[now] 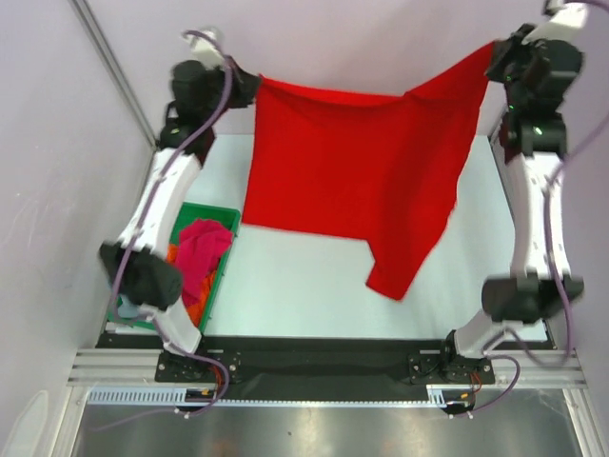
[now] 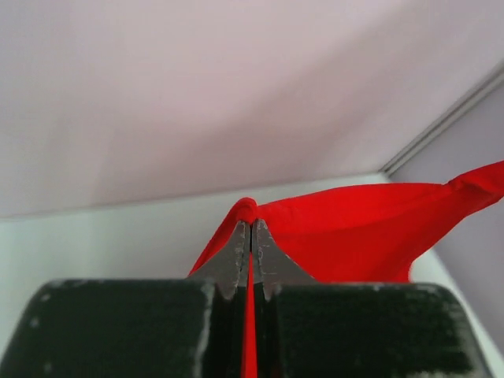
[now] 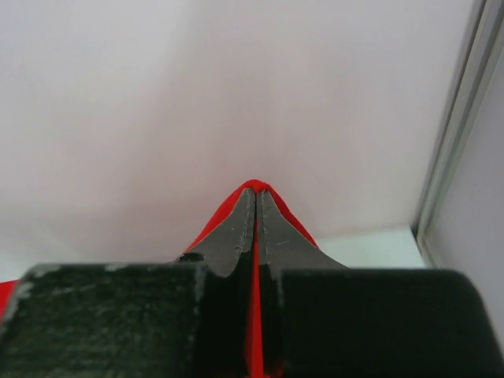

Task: Fold and stack the t-shirts
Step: Flatten the tshirt out

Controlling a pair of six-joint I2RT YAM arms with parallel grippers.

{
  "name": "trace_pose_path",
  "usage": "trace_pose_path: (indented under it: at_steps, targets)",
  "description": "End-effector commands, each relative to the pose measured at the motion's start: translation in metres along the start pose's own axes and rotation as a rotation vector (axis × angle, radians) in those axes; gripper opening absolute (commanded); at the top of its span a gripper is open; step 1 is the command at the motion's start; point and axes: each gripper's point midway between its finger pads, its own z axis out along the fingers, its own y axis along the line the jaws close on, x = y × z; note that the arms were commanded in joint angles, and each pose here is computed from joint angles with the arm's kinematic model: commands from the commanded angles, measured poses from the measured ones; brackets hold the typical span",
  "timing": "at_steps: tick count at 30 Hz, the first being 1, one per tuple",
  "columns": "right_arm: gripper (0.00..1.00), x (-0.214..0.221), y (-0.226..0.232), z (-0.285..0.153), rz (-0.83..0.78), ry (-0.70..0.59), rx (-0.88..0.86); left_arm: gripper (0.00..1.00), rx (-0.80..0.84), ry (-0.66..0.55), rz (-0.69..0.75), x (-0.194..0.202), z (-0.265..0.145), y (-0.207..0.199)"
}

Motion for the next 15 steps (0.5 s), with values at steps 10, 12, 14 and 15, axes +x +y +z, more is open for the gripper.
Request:
trace_pose_path:
  at_steps: [10,12,14,15]
  targets:
    - [0.0,-0.258,0.065,-0.329,0.07,-0.614,-0.19,0.0,0.243,-0.477,0.121,-0.178,-0.277,-0.141]
    - [0.0,-0.27,0.066,-0.356,0.085,-0.644,-0.198,0.0,0.256,-0.531,0.134,-0.186,-0.317,-0.152]
    - [0.0,-0.29,0.068,-0.393,0.096,-0.71,-0.217,0.0,0.265,-0.567,0.133,-0.191,-0.342,-0.158]
    - [0.0,-0.295,0.068,-0.402,0.098,-0.729,-0.222,0.0,0.27,-0.579,0.129,-0.192,-0.35,-0.16]
